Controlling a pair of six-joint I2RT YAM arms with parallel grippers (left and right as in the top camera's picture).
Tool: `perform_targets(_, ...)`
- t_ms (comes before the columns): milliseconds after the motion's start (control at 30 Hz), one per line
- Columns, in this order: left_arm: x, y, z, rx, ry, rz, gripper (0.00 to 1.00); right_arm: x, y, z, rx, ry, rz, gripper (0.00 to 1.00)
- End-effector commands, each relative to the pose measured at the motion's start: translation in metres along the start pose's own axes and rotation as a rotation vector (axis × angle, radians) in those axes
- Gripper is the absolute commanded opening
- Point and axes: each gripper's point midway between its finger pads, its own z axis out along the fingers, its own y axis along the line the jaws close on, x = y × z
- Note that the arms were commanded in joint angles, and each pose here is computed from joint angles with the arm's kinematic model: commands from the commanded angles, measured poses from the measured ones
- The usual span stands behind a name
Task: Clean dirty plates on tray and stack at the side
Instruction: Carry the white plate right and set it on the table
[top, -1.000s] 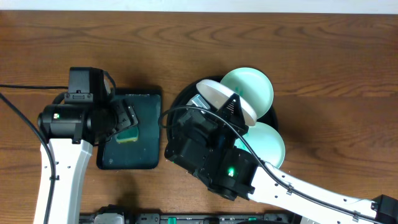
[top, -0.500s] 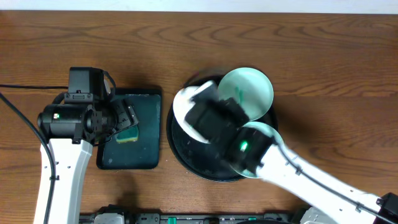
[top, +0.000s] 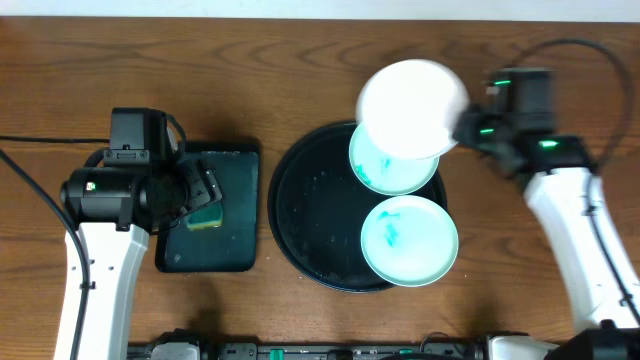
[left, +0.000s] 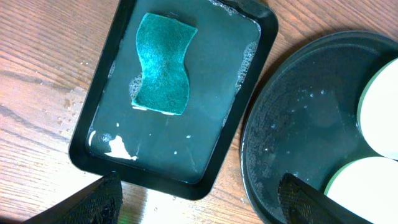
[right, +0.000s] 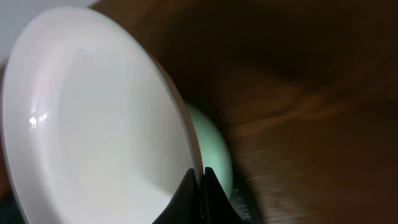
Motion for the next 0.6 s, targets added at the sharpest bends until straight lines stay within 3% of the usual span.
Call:
perform_targets(0,0.000,0.001,0.004,-0.015,0.015,0.010,0.81,-0.022,-0.052,-0.012,-0.008,-0.010,0.198,0.01)
perform_targets(167,0.000,0.002,0.009,-0.022,0.030,0.009,0.81,-0.028,-0.159,-0.015,0.149,-0.018,0.440,0.01)
perform_targets(567,0.001,0.002,0.010,-0.024,0.036,0.010,0.81,0.021,-0.283,0.032,0.353,0.124,0.664,0.01)
